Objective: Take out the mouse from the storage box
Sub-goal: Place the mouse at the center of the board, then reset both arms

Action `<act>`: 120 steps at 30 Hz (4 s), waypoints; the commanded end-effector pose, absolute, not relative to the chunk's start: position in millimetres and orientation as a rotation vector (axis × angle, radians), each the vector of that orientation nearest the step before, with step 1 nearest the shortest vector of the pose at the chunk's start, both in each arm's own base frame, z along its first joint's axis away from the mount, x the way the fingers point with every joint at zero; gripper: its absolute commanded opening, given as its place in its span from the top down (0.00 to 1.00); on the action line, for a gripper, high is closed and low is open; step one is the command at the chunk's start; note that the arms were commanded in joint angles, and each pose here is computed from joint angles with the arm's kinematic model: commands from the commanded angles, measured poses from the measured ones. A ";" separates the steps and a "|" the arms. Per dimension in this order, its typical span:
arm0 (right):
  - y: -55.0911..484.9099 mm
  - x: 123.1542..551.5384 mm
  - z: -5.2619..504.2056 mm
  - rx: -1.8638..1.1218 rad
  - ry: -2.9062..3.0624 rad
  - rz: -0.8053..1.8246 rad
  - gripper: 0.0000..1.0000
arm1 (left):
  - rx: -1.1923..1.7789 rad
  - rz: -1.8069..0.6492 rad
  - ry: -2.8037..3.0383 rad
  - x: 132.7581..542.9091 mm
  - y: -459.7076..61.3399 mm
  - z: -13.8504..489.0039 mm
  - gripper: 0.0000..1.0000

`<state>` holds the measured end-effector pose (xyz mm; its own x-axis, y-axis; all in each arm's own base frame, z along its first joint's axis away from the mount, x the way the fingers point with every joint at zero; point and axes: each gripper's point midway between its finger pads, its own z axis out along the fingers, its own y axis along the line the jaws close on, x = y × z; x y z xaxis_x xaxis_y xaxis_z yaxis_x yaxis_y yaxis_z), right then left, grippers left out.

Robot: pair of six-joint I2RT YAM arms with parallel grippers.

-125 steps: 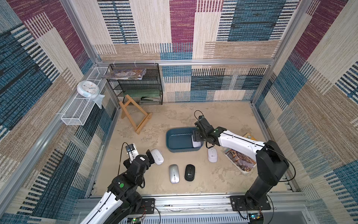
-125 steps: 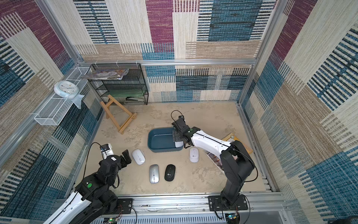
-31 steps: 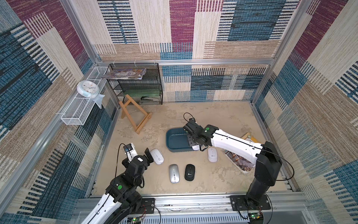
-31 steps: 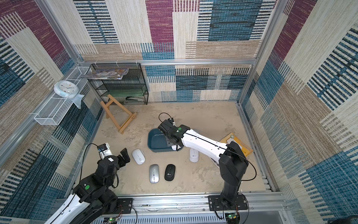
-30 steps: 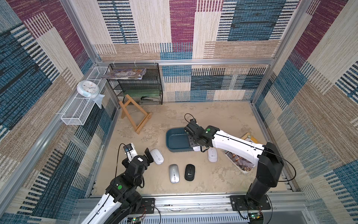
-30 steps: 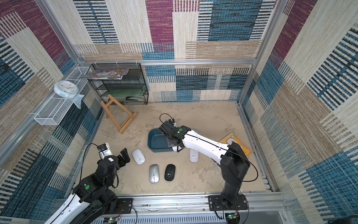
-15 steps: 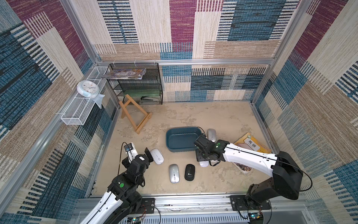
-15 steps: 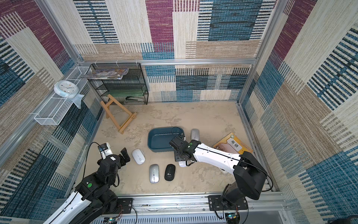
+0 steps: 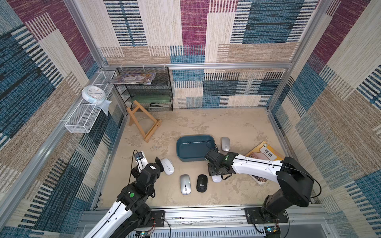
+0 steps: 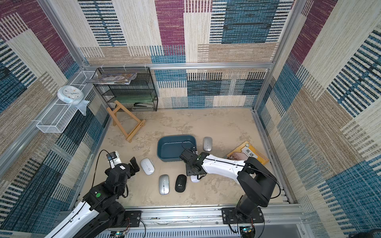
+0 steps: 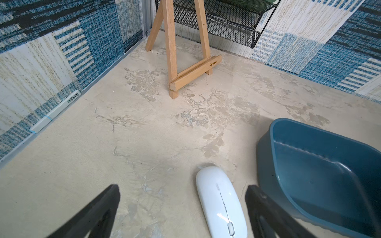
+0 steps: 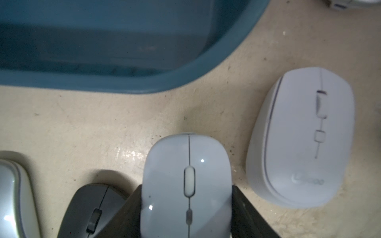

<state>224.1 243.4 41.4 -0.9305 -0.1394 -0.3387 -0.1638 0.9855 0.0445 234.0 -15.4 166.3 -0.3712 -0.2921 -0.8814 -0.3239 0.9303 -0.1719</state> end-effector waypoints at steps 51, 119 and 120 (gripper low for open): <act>119.3 283.2 246.6 0.085 1.832 -0.128 0.01 | -0.524 0.235 1.665 260.5 7.7 209.0 0.01; -31.4 374.6 130.2 0.154 1.680 -0.151 0.01 | -0.174 0.094 1.953 397.6 32.9 91.4 0.01; -30.9 374.8 129.5 0.152 1.685 -0.151 0.01 | -0.174 0.093 1.953 397.6 32.9 91.3 0.01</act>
